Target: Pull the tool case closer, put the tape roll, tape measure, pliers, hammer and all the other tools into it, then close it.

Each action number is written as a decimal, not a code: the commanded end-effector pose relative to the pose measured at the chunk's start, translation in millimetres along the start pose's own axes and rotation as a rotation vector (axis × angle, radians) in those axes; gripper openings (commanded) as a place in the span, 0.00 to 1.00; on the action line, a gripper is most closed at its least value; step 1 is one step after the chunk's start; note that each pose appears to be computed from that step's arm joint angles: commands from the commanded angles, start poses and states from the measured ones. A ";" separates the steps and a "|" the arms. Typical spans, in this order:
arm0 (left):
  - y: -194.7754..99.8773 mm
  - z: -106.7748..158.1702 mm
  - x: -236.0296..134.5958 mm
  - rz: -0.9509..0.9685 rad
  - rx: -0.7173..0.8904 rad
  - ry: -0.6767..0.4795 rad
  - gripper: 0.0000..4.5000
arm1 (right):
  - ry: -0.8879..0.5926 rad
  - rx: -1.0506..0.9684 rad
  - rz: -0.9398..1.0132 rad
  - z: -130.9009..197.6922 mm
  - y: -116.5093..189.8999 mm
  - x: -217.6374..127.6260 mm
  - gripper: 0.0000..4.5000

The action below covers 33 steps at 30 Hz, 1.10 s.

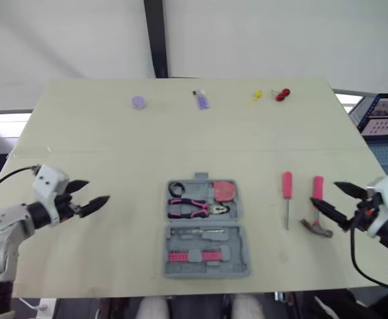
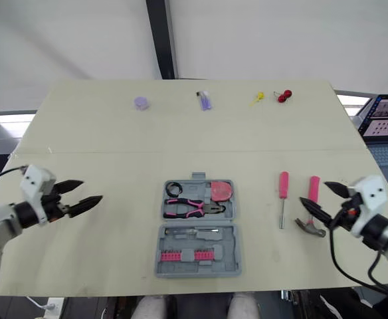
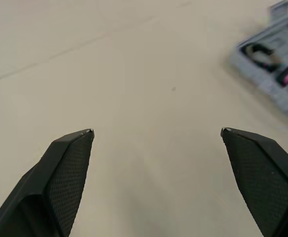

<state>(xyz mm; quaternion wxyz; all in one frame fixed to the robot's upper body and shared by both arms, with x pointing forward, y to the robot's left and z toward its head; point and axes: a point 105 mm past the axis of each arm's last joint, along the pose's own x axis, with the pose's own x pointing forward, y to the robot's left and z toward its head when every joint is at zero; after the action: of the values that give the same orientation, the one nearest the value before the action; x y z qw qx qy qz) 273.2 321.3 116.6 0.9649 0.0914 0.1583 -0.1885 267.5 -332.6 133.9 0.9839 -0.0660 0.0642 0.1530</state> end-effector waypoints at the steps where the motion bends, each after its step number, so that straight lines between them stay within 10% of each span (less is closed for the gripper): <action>1: 36.2 -1.1 -27.4 0.248 0.005 -0.040 0.98 | -0.087 0.044 -0.181 5.3 -35.1 -11.2 1.00; 19: 42.4 -13.2 -29.1 0.408 -0.033 -0.073 0.98 | -0.050 0.051 -0.388 -32.6 -71.7 -23.3 1.00; 33: -137.1 86.0 78.2 -0.571 0.204 -0.302 0.98 | -0.030 0.154 -0.190 -10.9 13.0 8.1 1.00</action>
<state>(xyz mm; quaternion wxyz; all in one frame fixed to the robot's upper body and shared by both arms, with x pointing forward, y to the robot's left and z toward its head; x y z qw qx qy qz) 317.7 175.4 148.5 0.9037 0.0937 0.0327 -0.4166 268.4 -329.9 114.0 0.9968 0.0229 0.0575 0.0498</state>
